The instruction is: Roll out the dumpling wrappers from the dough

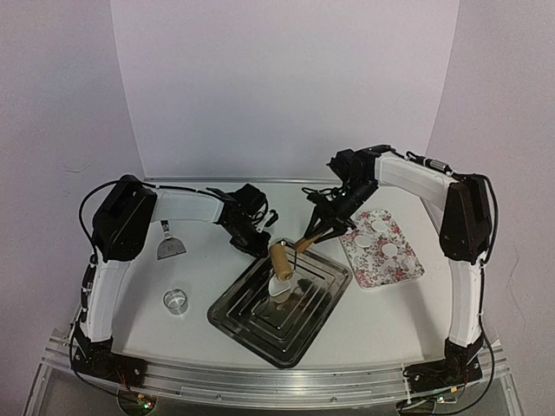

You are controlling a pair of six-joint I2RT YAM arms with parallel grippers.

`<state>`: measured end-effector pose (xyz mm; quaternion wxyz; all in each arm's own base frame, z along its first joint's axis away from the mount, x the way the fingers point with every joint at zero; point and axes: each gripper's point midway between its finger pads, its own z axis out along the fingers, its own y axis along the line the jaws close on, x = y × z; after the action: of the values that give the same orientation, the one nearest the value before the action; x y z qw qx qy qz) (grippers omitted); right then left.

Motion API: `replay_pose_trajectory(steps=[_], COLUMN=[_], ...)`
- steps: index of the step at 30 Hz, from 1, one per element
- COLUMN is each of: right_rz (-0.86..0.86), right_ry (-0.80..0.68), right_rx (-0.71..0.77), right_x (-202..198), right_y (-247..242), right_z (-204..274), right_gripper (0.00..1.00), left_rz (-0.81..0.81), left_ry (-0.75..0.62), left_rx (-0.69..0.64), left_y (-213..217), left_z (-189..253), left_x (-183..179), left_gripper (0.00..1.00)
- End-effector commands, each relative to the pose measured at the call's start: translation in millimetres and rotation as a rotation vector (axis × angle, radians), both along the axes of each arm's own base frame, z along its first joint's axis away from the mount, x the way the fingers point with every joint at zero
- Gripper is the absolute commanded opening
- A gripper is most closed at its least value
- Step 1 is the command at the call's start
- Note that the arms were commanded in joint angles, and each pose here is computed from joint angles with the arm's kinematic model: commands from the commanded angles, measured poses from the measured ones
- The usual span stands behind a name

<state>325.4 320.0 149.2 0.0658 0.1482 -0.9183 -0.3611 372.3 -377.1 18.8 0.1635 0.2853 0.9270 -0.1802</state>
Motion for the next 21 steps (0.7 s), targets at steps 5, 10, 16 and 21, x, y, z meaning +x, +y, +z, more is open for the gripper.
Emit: replay_pose_trajectory(steps=[5, 10, 16, 21], right_rz=[-0.004, 0.002, 0.027, 0.064], right_ry=[0.110, 0.142, 0.152, 0.104], right_rx=[0.020, -0.020, -0.080, -0.168], right_x=[-15.8, -24.2, -28.5, -26.2], right_y=[5.1, -1.8, -8.0, -14.5], right_z=[-7.4, -22.7, -49.2, -72.6], right_gripper=[0.00, 0.00, 0.00, 0.00], left_rz=[-0.045, -0.040, -0.037, -0.034], left_ry=[0.034, 0.033, 0.035, 0.039], left_rx=[0.108, 0.105, 0.104, 0.104], left_y=[15.7, 14.5, 13.0, 12.9], left_z=[-28.2, -28.0, -28.7, -30.2], left_x=[-11.3, -9.8, -8.2, -8.6], left_gripper=[0.03, 0.02, 0.02, 0.02])
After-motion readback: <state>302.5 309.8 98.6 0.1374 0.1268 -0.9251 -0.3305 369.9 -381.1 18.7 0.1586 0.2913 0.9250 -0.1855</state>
